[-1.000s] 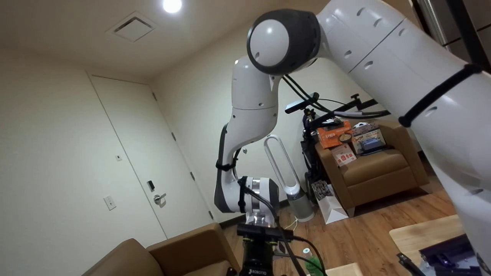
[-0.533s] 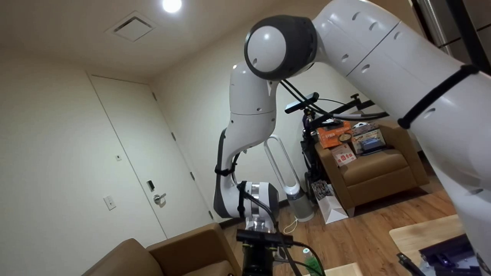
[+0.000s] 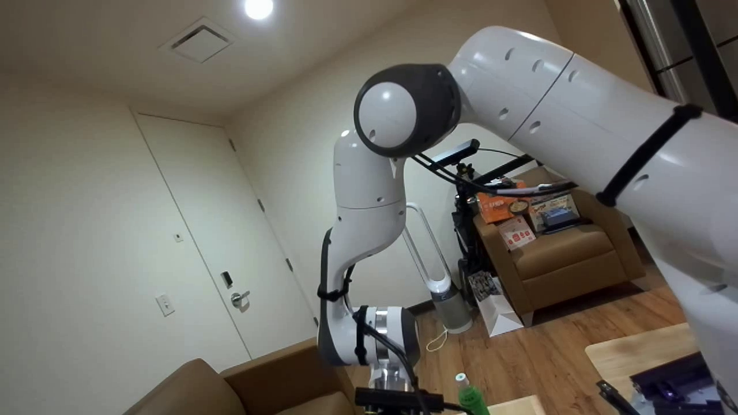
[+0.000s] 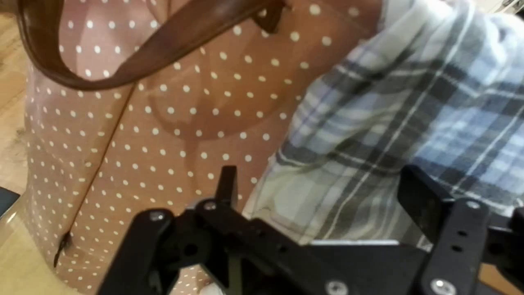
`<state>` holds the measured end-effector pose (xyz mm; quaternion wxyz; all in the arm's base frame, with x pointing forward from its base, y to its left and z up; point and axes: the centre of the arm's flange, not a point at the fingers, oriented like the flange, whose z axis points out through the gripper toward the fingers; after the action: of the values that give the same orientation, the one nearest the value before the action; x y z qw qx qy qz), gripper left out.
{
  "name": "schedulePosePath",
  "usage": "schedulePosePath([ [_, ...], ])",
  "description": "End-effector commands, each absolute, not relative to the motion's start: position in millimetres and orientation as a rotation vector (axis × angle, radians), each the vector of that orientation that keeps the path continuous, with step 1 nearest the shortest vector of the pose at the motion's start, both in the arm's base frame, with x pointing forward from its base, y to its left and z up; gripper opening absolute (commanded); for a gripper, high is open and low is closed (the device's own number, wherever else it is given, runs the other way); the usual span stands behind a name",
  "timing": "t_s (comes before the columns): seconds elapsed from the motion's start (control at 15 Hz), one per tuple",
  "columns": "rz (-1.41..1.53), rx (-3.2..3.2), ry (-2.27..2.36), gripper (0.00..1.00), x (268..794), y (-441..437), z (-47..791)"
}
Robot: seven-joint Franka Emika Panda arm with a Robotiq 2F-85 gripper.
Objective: Move the clothes from the table and put them in the laundry bag
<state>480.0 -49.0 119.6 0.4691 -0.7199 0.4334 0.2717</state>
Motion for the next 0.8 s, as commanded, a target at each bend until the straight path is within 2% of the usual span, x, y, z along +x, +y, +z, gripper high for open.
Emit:
schedulePosePath([
  [0.0,0.638,-1.811,1.066,1.00,489,-51,97],
  [0.4,0.674,-1.806,1.044,1.00,499,-41,74],
  [0.47,0.674,-1.802,1.038,0.91,500,-40,73],
  [0.53,0.675,-1.804,1.035,0.74,502,-38,73],
  [0.73,0.674,-1.806,1.030,0.54,505,-35,72],
])
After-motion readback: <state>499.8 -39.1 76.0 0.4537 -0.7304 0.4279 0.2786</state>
